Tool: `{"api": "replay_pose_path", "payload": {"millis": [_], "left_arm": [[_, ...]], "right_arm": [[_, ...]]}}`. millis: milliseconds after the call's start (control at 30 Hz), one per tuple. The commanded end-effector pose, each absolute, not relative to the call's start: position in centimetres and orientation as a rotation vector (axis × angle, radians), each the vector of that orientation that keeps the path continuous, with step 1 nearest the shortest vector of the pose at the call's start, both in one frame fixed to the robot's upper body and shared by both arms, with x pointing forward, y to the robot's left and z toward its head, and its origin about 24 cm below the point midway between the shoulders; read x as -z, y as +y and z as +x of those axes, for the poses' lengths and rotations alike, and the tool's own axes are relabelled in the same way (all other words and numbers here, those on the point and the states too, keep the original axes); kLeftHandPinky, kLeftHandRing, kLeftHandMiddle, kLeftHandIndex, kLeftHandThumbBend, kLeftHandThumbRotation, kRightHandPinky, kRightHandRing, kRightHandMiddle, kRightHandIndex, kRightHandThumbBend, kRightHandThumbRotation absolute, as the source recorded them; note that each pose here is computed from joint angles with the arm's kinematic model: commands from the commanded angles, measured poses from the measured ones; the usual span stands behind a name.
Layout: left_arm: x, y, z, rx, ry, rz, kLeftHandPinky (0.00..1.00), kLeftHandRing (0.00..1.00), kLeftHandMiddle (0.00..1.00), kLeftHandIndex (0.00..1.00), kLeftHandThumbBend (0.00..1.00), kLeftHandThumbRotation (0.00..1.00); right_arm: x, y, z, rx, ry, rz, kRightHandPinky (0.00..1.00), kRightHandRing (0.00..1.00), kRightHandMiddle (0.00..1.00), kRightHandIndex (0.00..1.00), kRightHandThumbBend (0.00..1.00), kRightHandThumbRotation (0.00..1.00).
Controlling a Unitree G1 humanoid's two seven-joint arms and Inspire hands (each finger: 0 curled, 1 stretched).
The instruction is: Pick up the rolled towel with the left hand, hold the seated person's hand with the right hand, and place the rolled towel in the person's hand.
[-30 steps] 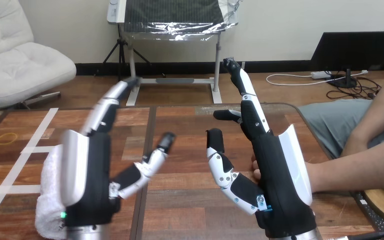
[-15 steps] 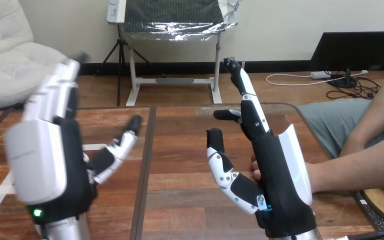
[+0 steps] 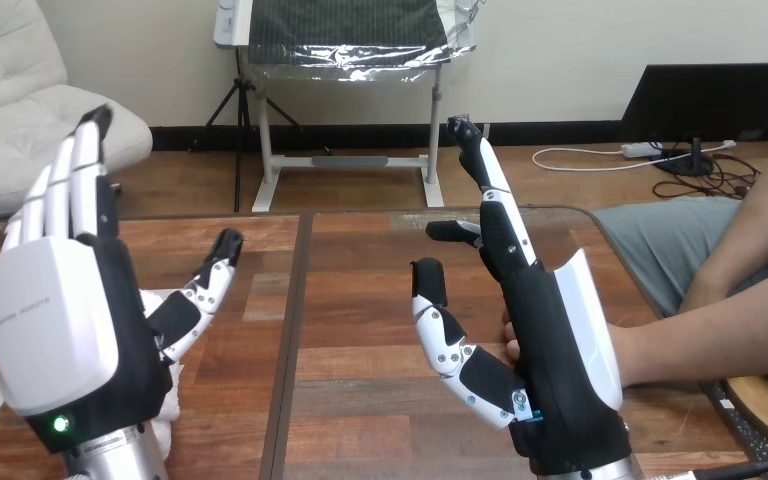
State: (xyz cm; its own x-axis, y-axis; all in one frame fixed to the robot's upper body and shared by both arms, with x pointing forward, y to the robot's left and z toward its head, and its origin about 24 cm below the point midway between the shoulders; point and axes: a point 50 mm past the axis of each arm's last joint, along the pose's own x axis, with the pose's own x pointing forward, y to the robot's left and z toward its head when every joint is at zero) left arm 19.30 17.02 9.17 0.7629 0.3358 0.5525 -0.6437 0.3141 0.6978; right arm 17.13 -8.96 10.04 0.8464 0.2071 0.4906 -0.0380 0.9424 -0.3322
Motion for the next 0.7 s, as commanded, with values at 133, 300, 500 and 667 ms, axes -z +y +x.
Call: {"api": "replay_pose_path", "payload": {"millis": [133,300,500,667], "left_arm": [[-9.2,17.0,19.5,-0.641,-0.26,1.123,0.76,0.84,0.88,0.91,0.74,0.45],[-8.8,17.5,20.0,-0.626,-0.179,1.186,0.76,0.84,0.88,0.9,0.75,0.48],[-8.3,17.8,20.6,-0.6,-0.094,1.222,0.77,0.84,0.88,0.89,0.78,0.52],[-7.9,18.0,21.0,-0.558,0.008,1.241,0.77,0.84,0.88,0.9,0.79,0.55]], "right_arm": [[-11.6,-8.8,17.9,-0.106,-0.621,-0.293,0.75,1.0,1.0,0.99,0.0,0.0],[-11.6,-8.8,17.9,-0.114,-0.619,-0.287,0.75,1.0,1.0,0.99,0.0,0.0],[-11.6,-8.8,17.9,-0.117,-0.618,-0.291,0.76,1.0,1.0,1.0,0.0,0.0],[-11.6,-8.8,17.9,-0.118,-0.612,-0.297,0.76,1.0,1.0,1.0,0.0,0.0]]}}
